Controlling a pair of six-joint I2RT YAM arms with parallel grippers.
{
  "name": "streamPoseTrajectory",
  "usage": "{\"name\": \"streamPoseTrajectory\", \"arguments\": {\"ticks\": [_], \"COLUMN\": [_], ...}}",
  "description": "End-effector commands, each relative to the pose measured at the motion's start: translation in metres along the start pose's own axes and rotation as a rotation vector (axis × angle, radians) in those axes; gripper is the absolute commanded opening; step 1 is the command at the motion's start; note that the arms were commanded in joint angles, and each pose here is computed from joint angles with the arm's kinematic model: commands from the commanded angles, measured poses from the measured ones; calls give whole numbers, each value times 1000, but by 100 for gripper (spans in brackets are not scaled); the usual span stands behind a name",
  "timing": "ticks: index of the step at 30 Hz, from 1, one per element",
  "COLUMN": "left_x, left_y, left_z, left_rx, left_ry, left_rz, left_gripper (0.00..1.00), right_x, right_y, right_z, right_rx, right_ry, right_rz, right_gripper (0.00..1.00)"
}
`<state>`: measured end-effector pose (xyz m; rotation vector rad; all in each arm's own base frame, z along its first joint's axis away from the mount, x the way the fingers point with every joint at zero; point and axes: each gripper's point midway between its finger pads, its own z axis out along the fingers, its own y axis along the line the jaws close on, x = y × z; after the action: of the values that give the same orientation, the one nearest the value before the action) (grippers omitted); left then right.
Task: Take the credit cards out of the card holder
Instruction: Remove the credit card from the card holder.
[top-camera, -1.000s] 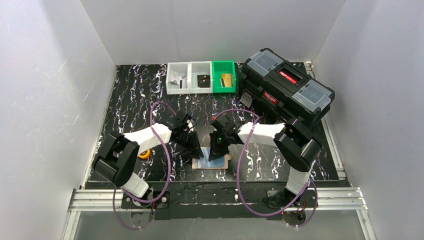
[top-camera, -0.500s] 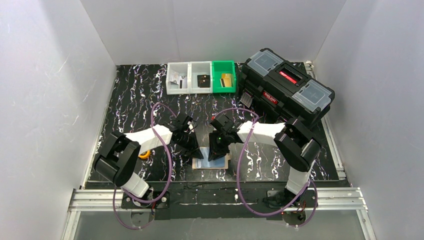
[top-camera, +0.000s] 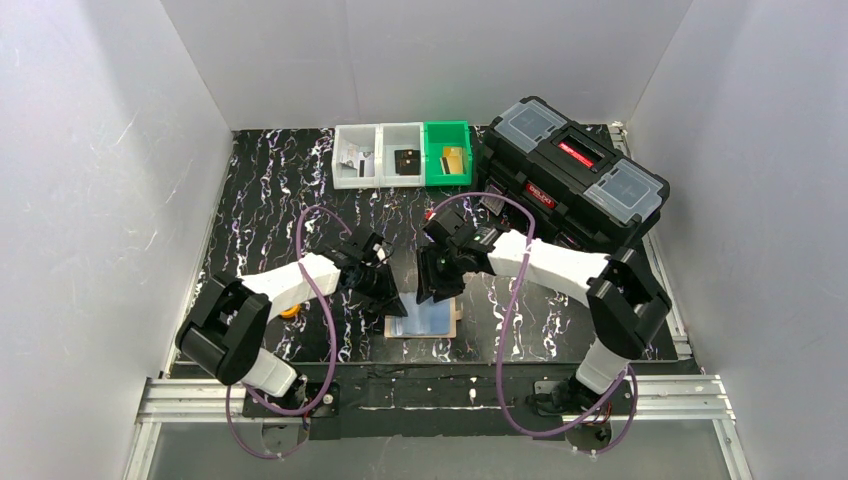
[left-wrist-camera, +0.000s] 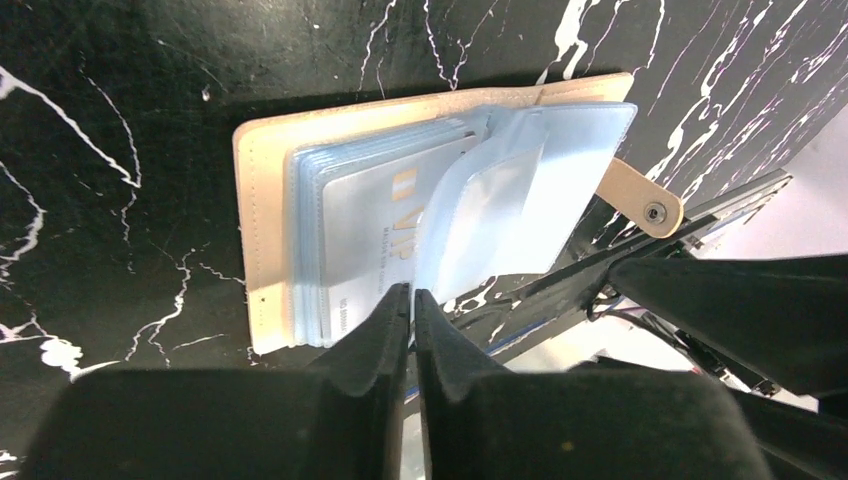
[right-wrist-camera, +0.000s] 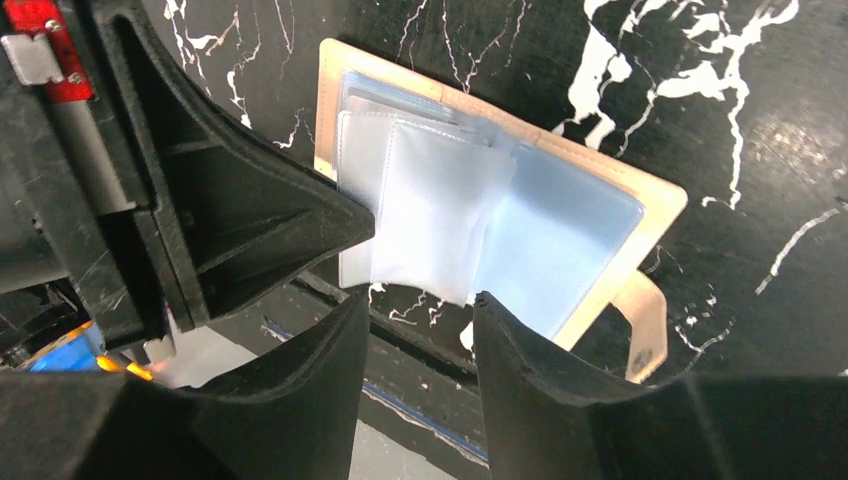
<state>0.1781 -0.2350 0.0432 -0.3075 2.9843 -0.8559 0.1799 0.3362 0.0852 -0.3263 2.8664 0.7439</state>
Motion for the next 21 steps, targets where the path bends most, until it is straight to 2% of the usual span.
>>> {"name": "streamPoseTrajectory", "arguments": {"ticks": [1,6,9,21], "left_x": [3,3,2,-1], "left_y": [-15,-27,-34,-60], "left_z": [-13,-16,-17,-10], "left_rx": [37,62,73,92], "left_ry": [-14,-20,-24,-19], "left_rz": [38,66,76,125], "left_gripper": [12,31,37,42], "right_x": [-7,-8,-8,-7], "right_y": [-2,-6,-8,-19], "right_z": [-26,-35,-39,-54], "right_rx": [38,47,50,66], "right_ry": [-52,-68,-75,-114], "right_rz": [-10,-4,-1,32], "right_gripper": [51,51,51,51]}}
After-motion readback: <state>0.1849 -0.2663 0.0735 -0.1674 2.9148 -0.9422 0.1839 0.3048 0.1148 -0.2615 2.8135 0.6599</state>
